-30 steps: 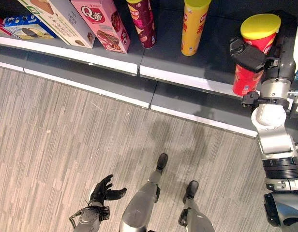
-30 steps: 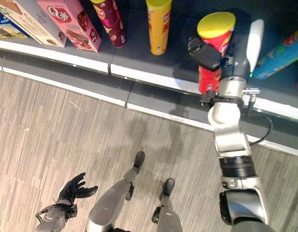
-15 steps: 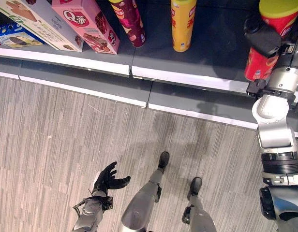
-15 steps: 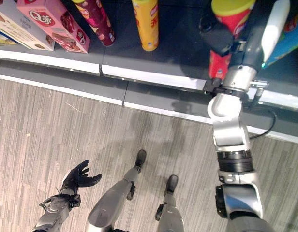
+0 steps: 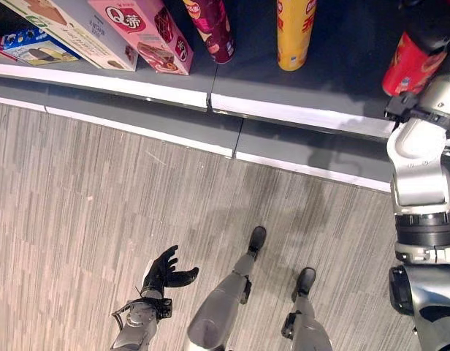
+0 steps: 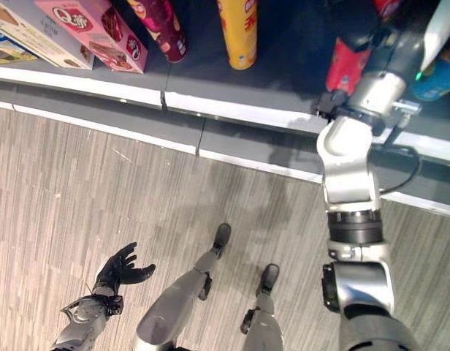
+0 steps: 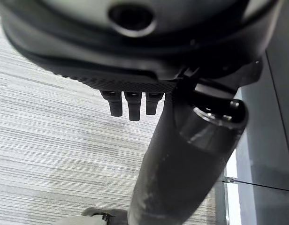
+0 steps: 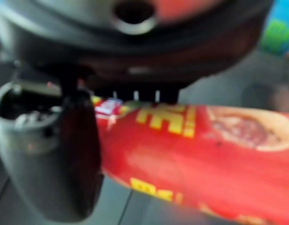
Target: Put the goods on the table back onto the shelves and tidy them up.
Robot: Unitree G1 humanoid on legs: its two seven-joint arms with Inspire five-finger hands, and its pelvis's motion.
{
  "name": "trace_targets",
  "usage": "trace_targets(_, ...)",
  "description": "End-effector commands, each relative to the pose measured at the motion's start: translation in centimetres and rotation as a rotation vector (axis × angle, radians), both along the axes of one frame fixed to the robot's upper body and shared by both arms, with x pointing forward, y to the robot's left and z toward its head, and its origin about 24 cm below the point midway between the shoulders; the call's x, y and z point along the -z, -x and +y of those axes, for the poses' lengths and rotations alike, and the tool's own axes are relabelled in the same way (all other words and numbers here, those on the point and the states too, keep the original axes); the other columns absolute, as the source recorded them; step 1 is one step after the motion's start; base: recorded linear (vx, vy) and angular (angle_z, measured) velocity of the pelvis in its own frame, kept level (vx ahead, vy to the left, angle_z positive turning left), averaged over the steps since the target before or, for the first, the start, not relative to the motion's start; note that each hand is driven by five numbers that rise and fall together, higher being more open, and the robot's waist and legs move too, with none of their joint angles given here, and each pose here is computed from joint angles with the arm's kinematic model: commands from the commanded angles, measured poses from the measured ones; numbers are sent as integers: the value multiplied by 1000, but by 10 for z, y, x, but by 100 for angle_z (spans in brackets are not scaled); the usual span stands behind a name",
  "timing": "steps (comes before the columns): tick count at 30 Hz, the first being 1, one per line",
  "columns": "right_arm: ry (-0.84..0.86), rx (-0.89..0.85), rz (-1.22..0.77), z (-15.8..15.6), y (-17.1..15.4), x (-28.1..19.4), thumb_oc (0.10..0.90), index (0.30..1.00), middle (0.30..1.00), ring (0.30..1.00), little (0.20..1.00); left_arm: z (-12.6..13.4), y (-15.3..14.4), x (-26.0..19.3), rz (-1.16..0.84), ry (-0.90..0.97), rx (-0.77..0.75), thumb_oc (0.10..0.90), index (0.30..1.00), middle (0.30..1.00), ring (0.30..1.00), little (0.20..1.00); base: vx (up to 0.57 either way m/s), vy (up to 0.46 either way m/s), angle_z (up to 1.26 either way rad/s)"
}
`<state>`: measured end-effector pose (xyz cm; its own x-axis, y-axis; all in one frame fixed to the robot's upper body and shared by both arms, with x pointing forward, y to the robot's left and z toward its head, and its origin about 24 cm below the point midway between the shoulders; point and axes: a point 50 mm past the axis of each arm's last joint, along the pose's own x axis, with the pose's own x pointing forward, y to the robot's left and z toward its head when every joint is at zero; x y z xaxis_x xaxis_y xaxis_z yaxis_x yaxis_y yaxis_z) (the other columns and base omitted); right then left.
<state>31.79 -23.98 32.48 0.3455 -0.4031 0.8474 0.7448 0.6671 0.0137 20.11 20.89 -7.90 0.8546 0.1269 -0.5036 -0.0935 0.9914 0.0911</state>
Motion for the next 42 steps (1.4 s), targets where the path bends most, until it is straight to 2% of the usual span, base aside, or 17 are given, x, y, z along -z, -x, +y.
trace_targets(1, 76, 1, -311, 6, 38, -54, 400, 300, 300, 300, 300, 24, 12, -4, -12, -85, -13, 800, 900, 900, 900, 900, 12, -9, 5)
trace_targets(13, 65, 111, -363, -1, 45, -52, 400, 300, 300, 300, 300, 15, 6, -10, -54, -73, 19, 800, 900, 900, 900, 900, 4, 0, 2)
trace_targets(22, 125, 217, -428, -1, 56, -65, 400, 300, 300, 300, 300, 13, 5, -12, -75, -79, 31, 800, 900, 900, 900, 900, 0, 4, 3)
trace_targets(32, 136, 217, -438, 6, 56, -66, 400, 300, 300, 300, 300, 11, 2, -16, -97, -79, 35, 800, 900, 900, 900, 900, 3, -2, 2)
trace_targets(42, 61, 186, -446, 10, 52, -56, 400, 300, 300, 300, 300, 7, 0, -17, -105, -81, 38, 800, 900, 900, 900, 900, 1, -1, 0)
